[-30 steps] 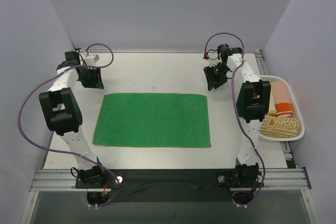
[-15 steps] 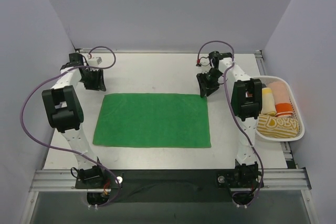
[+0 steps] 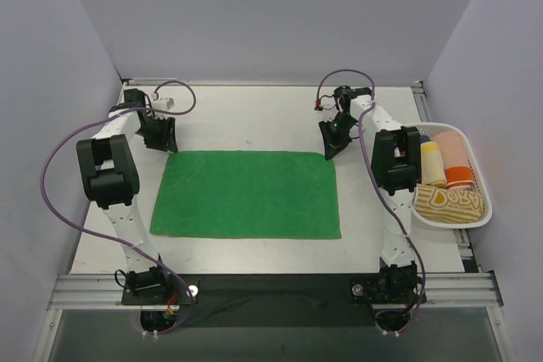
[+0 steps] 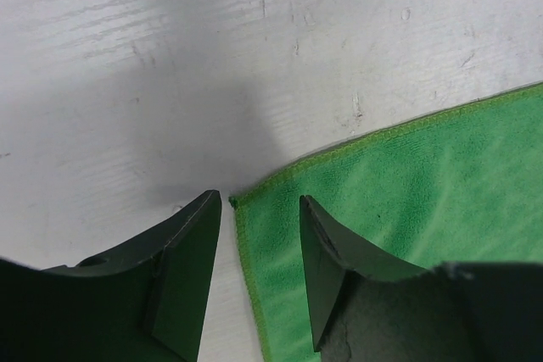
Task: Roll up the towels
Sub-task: Flatten the towel, then fold the towel
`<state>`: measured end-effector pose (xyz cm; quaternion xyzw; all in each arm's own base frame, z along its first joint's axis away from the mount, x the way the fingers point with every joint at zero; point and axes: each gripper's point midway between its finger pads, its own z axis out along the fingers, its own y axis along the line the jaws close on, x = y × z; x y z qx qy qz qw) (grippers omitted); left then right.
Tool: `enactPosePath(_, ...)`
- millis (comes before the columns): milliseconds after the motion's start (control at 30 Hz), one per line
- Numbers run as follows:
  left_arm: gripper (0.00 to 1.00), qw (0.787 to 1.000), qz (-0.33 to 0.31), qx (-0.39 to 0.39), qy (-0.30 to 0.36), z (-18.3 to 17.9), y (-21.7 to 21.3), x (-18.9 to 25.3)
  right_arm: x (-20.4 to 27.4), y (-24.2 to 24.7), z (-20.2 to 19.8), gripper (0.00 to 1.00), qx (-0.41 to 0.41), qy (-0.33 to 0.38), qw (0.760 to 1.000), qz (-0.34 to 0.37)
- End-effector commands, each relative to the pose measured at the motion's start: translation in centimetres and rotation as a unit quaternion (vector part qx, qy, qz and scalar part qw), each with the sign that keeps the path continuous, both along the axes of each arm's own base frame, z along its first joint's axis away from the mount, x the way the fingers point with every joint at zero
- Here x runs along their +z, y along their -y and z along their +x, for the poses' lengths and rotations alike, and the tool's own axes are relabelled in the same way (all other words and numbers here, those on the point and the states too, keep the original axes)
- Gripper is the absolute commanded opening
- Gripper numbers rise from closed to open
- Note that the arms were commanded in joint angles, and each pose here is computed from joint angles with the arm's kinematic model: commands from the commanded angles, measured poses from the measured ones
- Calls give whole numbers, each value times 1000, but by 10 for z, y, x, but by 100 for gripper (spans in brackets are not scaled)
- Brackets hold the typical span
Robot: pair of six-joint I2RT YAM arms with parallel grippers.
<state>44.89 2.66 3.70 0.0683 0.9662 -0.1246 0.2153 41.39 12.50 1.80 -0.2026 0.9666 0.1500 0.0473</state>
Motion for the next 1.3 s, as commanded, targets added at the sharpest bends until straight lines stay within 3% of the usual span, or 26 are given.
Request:
enactPosePath(0,52,1000,13,-9,19,16,2,6,6,1,-9,2,0,-12,1000,-1)
enactPosePath(333,52,998,61,-29,-8,4,-3,-9,9,1,-10,0,4,-9,1000,-2)
enactPosePath(800,43,994,82,-58,-46,-29,-2,-30,9,1,-9,0,14,-5,1000,-8)
enactPosePath(1033,28,993,87,-67,-42,-22,5,-32,8,3,-5,0,14,-1,1000,-9)
enactPosePath(1267,1,992,94,-80,-35,-19,12,-28,9,8,1,0,12,7,1000,-12)
